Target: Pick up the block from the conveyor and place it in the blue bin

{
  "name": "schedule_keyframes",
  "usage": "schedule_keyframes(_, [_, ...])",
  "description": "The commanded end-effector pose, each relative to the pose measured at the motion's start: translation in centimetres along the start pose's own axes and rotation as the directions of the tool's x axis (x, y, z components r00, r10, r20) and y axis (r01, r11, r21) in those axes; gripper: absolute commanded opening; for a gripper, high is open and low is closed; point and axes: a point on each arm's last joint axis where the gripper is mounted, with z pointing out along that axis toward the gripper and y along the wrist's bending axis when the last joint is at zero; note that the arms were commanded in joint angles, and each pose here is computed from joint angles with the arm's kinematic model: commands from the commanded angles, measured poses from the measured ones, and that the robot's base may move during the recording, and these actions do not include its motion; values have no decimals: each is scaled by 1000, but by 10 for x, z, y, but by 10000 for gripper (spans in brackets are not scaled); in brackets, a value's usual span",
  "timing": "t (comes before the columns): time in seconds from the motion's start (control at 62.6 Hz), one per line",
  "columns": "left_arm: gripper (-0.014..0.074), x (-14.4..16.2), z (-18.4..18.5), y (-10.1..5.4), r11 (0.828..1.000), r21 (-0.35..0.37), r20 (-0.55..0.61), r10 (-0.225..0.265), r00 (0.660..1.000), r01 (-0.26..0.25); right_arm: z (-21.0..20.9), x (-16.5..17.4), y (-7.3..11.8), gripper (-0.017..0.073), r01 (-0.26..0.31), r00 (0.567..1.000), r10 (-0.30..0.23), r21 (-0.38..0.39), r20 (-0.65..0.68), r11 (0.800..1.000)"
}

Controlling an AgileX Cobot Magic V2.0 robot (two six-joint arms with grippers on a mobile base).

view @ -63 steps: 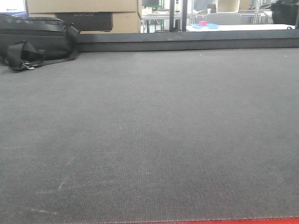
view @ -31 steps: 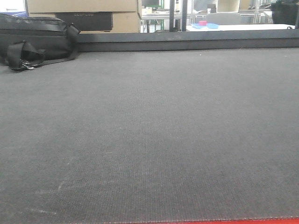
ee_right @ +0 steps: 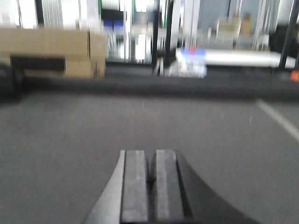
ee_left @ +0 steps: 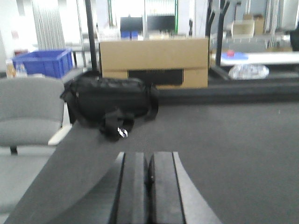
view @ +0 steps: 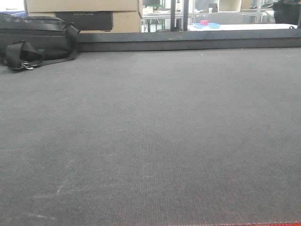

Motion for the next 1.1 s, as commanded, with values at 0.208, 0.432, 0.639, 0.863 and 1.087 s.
schedule_keyframes(0.208, [-111, -29, 77, 0, 1000, 17, -554, -7, 833, 20, 66, -44, 3, -162, -54, 859, 31, -31, -511, 998])
schedule_keyframes(0.432, [-111, -21, 141, -3, 1000, 24, -778, 7, 628, 18, 125, -34, 2, -162, -71, 614, 24, -25, -789, 997])
schedule_keyframes(0.639, [-111, 3, 184, -6, 999, 31, -837, 17, 547, 17, 174, 0, 0, -162, -83, 392, 26, -7, -920, 997])
schedule_keyframes(0.863, [-111, 25, 205, -8, 999, 35, -890, 24, 455, 17, 215, 36, -4, -140, -69, 289, 29, 9, -957, 998])
schedule_keyframes(1.087, [-111, 31, 210, -8, 999, 36, -900, 26, 434, 17, 234, 56, -6, 262, -69, 244, 34, 17, -969, 997])
